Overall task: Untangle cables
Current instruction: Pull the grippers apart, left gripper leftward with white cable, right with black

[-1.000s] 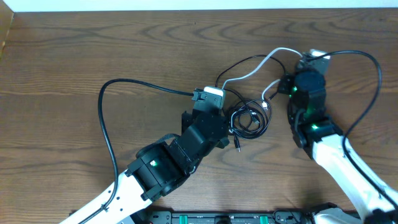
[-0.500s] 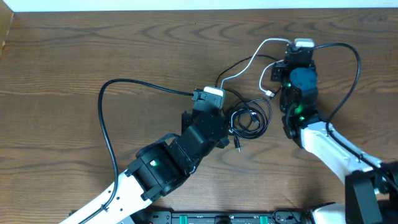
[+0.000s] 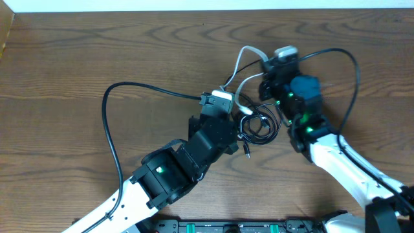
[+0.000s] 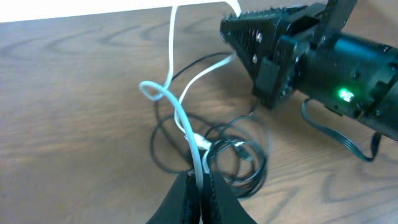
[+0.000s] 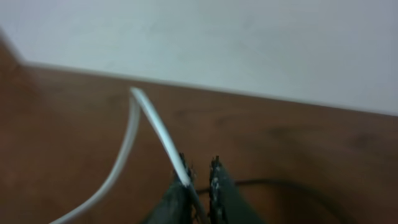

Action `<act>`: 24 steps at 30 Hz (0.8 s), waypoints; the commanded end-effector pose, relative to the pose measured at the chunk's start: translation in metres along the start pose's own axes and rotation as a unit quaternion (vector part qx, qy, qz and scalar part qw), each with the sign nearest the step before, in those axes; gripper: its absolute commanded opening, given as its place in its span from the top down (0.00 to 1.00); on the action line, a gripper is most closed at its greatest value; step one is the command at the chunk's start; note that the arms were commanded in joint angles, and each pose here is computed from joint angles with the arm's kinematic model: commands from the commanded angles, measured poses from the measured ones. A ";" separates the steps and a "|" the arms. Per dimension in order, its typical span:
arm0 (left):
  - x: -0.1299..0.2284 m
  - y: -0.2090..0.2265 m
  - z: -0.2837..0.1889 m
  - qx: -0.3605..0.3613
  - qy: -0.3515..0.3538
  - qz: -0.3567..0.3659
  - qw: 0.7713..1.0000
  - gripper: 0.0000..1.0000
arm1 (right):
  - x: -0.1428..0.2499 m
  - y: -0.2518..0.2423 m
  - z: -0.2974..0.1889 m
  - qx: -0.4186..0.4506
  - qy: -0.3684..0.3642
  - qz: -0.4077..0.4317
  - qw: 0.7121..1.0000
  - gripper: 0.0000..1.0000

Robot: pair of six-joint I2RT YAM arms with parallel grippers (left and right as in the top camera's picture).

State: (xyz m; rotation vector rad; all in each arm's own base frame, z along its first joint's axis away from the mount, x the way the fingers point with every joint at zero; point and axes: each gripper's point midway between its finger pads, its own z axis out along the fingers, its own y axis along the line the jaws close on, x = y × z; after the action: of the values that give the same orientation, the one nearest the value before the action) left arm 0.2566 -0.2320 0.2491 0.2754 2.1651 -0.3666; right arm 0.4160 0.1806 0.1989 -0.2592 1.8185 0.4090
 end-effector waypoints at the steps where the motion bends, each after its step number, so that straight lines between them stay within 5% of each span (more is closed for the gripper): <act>1: -0.009 0.033 -0.012 -0.076 -0.033 -0.054 0.995 0.93 | 0.016 0.011 0.005 -0.023 0.028 0.009 0.999 0.73; 5: -0.013 0.079 -0.041 -0.174 -0.081 -0.126 0.973 0.93 | 0.029 -0.002 0.005 0.014 0.051 0.009 0.999 0.27; 10: -0.014 0.101 -0.070 -0.194 -0.110 -0.173 0.959 0.93 | 0.067 -0.010 -0.003 0.032 0.129 0.012 0.991 0.01; 12: -0.015 0.103 -0.076 -0.190 -0.114 -0.177 0.959 0.93 | 0.089 -0.011 -0.010 0.040 0.175 0.037 0.983 0.02; 14: -0.015 0.103 -0.077 -0.186 -0.115 -0.179 0.959 0.93 | 0.106 -0.006 -0.017 0.030 0.213 0.054 0.975 0.25; 16: -0.015 0.102 -0.076 -0.184 -0.113 -0.179 0.960 0.92 | 0.123 0.003 -0.025 0.008 0.254 0.070 0.965 0.39; 24: -0.011 0.100 -0.067 -0.194 -0.101 -0.168 0.961 0.93 | 0.166 0.031 -0.057 -0.053 0.357 0.101 0.927 0.38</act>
State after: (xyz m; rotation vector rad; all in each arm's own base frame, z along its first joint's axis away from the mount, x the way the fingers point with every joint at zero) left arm 0.2434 -0.1200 0.2773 -0.3113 2.0453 -0.1637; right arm 0.3166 0.1815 0.0589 -0.3045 2.5412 0.5361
